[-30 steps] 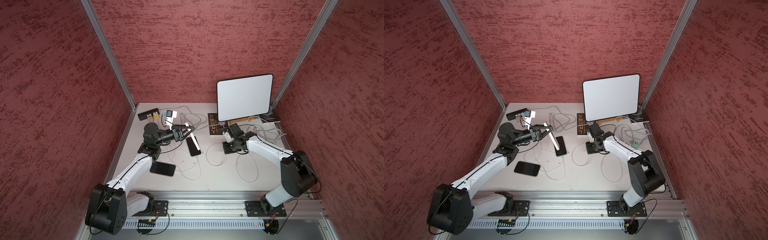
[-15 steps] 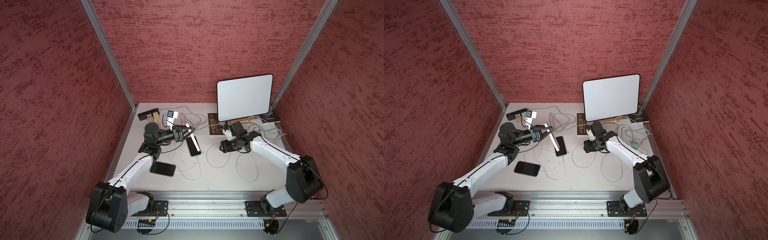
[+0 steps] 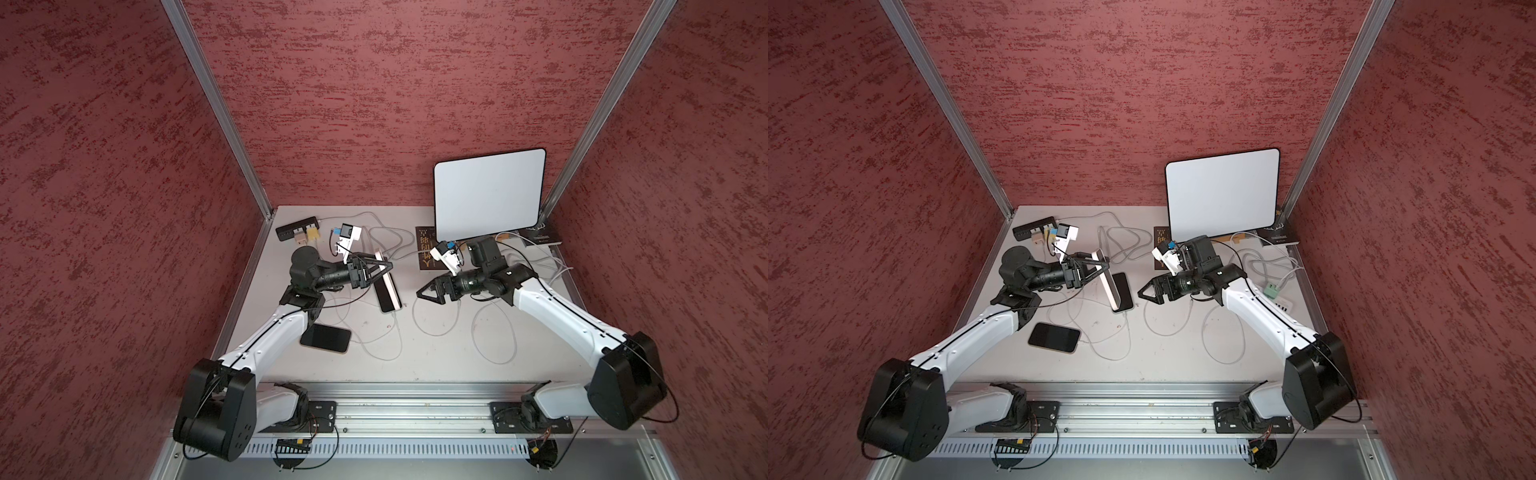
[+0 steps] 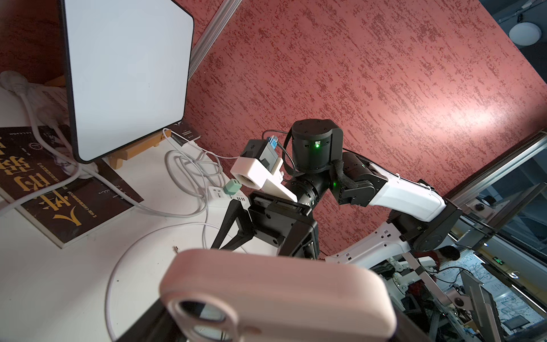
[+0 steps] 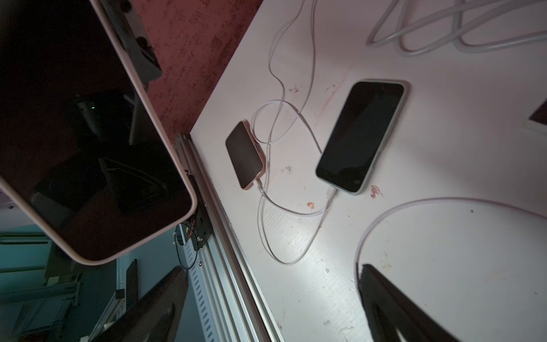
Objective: Unplug the charging cable from the phone
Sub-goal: Remove the charging cable from the phone, then place the phone at the center of the board.
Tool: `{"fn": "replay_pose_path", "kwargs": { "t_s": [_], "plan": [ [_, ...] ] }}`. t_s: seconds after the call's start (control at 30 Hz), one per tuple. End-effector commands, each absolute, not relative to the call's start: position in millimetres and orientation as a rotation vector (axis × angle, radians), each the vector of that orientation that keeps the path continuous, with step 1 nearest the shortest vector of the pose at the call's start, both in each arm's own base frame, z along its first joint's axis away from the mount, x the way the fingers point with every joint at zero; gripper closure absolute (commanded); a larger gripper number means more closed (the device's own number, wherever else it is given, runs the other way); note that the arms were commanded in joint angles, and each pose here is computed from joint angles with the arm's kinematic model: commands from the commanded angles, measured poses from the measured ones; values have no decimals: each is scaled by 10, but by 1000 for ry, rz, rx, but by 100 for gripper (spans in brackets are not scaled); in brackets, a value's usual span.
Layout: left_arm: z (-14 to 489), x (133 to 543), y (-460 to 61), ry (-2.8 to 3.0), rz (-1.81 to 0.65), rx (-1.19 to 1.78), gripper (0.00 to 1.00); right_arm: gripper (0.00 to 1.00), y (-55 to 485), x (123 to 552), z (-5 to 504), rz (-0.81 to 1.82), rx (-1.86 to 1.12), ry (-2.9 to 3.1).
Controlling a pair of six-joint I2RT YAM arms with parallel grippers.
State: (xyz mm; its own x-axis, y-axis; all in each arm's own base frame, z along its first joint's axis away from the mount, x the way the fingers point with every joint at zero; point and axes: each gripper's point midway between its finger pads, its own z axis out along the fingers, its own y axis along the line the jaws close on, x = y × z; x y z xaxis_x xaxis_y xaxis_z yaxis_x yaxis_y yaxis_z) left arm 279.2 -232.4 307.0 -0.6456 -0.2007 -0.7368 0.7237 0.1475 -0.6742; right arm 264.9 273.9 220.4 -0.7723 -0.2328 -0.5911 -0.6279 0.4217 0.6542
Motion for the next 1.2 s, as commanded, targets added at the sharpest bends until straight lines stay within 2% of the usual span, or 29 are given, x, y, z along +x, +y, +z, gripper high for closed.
{"fn": "replay_pose_path", "kwargs": {
  "t_s": [0.0, 0.33, 1.07, 1.17],
  "plan": [
    [3184, 2679, -2369, 1616, -1593, 602, 88, 1, 2881, 2470, 2638, 1497, -844, 2060],
    [3210, 2583, -2485, 1602, -1614, 657, 88, 1, 3084, 2264, 2880, 1595, -938, 1938],
    [3235, 2497, -2615, 1590, -1639, 700, 87, 1, 3462, 2101, 2783, 1629, -1054, 1930],
    [3235, 2497, -2615, 1589, -1638, 700, 87, 4, 3472, 2106, 2760, 1631, -1054, 1934]
  ]
}}
